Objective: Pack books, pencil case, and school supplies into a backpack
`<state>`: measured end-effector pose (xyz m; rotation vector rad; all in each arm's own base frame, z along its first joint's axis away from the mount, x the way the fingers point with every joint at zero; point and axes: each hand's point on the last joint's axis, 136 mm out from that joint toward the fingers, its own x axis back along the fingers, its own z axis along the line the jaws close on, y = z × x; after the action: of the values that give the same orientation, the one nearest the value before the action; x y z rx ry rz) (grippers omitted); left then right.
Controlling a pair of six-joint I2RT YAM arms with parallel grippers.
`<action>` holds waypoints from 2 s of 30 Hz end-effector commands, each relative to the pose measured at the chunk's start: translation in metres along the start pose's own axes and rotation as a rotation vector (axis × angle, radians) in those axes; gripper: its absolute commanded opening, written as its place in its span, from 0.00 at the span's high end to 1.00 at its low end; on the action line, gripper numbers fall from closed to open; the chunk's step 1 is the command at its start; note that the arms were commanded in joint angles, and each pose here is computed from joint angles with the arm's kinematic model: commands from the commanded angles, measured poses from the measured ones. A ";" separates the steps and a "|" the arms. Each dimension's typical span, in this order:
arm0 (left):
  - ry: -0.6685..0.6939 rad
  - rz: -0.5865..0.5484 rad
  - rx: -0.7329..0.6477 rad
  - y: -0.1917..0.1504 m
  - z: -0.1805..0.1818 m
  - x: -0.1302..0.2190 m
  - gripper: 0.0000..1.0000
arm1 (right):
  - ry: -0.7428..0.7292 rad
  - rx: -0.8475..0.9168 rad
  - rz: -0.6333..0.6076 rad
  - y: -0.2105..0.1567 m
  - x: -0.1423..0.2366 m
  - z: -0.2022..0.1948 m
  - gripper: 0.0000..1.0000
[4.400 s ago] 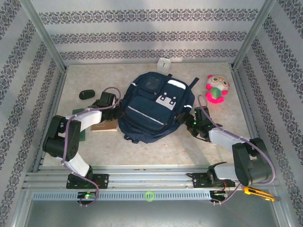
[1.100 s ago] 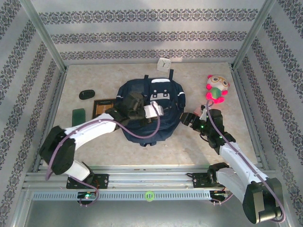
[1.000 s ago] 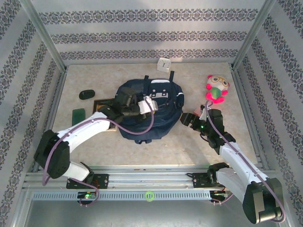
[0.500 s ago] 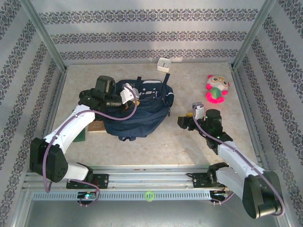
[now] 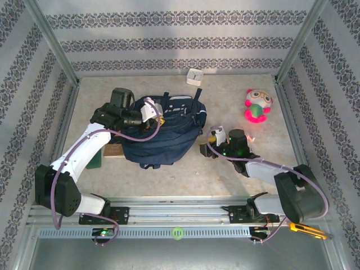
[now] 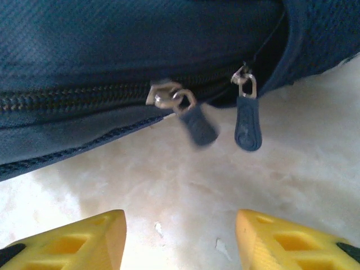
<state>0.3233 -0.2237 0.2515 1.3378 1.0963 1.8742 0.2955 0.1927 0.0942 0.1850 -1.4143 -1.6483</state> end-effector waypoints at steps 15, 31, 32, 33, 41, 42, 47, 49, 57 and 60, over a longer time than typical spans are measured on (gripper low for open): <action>0.018 -0.133 -0.135 0.041 0.004 0.018 1.00 | 0.217 0.310 -0.151 0.034 -0.007 0.031 0.69; 0.026 -0.138 -0.134 0.041 0.006 0.017 1.00 | 0.144 0.190 -0.169 0.038 -0.001 0.006 0.82; 0.025 -0.136 -0.137 0.041 0.006 0.017 1.00 | 0.115 0.169 -0.165 0.037 -0.002 -0.001 0.69; 0.025 -0.135 -0.139 0.041 0.006 0.017 1.00 | 0.105 0.163 -0.164 0.035 -0.003 -0.003 0.63; 0.024 -0.136 -0.145 0.043 0.006 0.018 1.00 | 0.112 0.218 -0.143 0.031 -0.016 0.001 0.52; 0.023 -0.136 -0.146 0.043 0.006 0.018 1.00 | 0.132 0.232 -0.137 0.030 -0.018 0.004 0.52; 0.018 -0.136 -0.143 0.042 0.005 0.018 1.00 | 0.162 0.273 -0.142 0.034 -0.024 0.008 0.53; 0.014 -0.137 -0.142 0.041 0.004 0.017 1.00 | 0.184 0.283 -0.153 0.037 -0.024 0.010 0.56; 0.039 -0.116 -0.149 0.036 0.008 0.016 1.00 | 0.266 0.277 -0.178 0.040 -0.014 0.021 0.93; 0.088 -0.097 -0.150 0.032 0.017 0.015 1.00 | 0.284 0.257 -0.184 0.036 -0.008 0.024 1.00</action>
<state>0.3250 -0.2240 0.2530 1.3112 1.0705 1.8852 0.3155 0.2153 0.1153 0.5885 -1.4501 -1.5224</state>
